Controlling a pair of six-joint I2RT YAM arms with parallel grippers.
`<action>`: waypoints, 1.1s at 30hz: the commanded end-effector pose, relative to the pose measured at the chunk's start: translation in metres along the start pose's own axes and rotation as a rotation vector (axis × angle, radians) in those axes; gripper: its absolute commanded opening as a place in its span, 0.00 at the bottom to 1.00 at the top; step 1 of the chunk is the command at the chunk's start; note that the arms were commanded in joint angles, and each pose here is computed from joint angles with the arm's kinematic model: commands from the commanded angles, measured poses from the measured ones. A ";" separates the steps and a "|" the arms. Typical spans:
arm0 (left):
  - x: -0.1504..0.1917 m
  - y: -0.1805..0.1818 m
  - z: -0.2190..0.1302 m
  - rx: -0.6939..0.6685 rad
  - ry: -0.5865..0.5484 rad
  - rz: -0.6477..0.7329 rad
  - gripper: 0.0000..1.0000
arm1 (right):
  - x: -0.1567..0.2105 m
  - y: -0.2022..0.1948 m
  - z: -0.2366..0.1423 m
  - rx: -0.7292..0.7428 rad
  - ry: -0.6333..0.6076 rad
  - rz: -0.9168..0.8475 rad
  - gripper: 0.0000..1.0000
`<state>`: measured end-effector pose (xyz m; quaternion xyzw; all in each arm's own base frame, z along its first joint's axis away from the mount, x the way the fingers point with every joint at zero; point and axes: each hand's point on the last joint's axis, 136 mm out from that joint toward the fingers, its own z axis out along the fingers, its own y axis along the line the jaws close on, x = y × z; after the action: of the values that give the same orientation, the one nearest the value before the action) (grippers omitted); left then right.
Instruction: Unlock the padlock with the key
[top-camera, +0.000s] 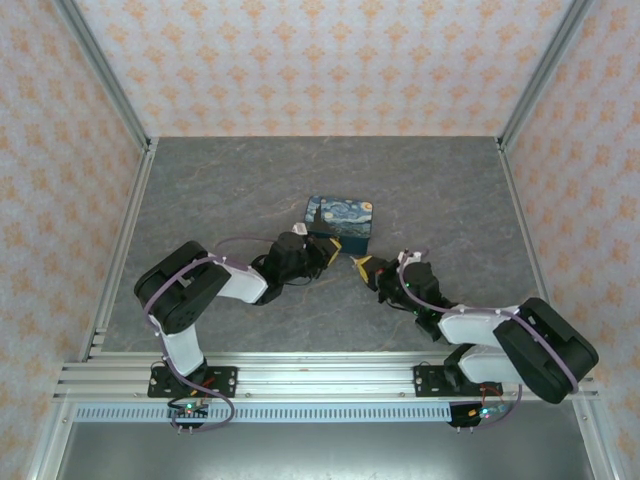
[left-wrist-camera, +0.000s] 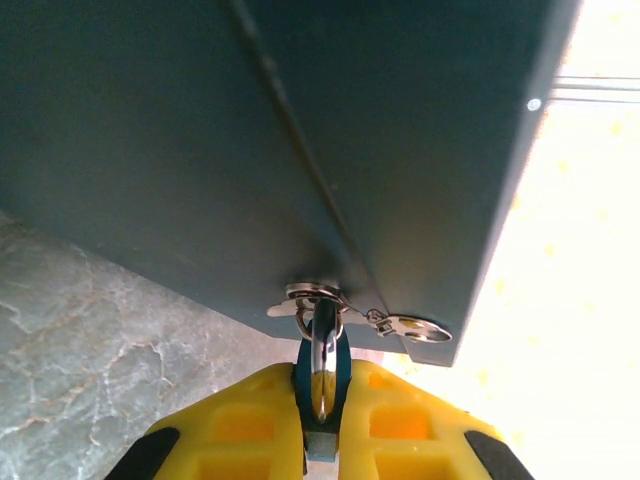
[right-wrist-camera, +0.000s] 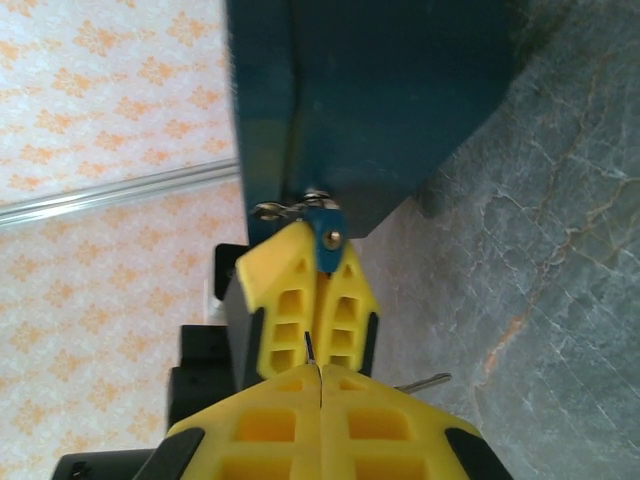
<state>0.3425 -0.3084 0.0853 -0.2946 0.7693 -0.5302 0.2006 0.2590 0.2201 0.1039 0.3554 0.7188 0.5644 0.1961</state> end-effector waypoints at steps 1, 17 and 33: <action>0.000 -0.033 -0.008 0.111 -0.014 0.008 0.00 | -0.003 0.001 0.005 0.001 -0.039 -0.001 0.00; 0.001 -0.036 -0.010 0.118 -0.025 0.003 0.00 | -0.006 0.006 0.011 -0.020 -0.090 0.025 0.00; 0.004 -0.040 -0.009 0.124 -0.017 -0.001 0.00 | -0.006 0.014 0.027 -0.045 -0.083 0.032 0.00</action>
<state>0.3381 -0.3100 0.0906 -0.2991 0.7613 -0.5396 0.1994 0.2761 0.2302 0.0935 0.3832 0.7125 0.5473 0.2145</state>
